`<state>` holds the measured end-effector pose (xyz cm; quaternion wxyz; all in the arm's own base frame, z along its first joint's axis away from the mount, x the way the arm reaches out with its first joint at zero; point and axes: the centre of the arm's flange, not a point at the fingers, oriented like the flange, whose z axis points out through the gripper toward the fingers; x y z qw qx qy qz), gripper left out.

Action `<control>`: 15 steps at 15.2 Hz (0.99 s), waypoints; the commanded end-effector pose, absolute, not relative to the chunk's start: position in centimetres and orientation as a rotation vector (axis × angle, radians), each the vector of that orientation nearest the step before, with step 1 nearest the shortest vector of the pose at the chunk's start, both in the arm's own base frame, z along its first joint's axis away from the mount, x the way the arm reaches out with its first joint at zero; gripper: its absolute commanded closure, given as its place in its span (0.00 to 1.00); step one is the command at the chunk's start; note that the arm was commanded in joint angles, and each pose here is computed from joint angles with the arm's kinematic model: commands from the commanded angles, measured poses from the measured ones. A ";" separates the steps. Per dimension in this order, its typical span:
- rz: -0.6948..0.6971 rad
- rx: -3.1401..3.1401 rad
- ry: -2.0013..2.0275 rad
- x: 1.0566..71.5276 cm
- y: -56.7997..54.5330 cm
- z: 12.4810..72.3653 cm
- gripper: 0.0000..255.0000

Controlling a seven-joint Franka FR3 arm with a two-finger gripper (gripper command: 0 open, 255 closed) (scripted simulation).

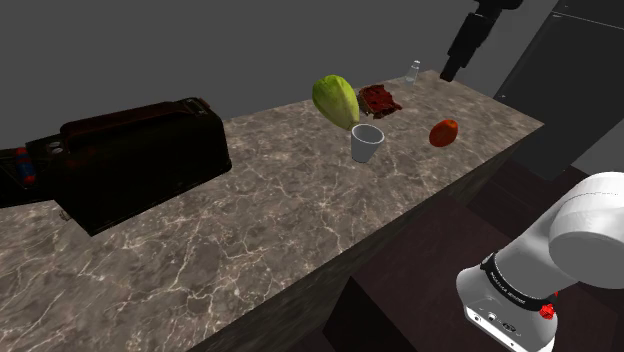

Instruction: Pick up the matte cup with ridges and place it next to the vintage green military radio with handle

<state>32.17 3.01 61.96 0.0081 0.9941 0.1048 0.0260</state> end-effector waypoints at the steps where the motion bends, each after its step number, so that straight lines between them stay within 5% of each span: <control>1: 0.081 3.107 0.328 32.2 3.0 62.0 0.00; 15: -0.080 3.004 0.232 44.0 7.3 46.7 0.00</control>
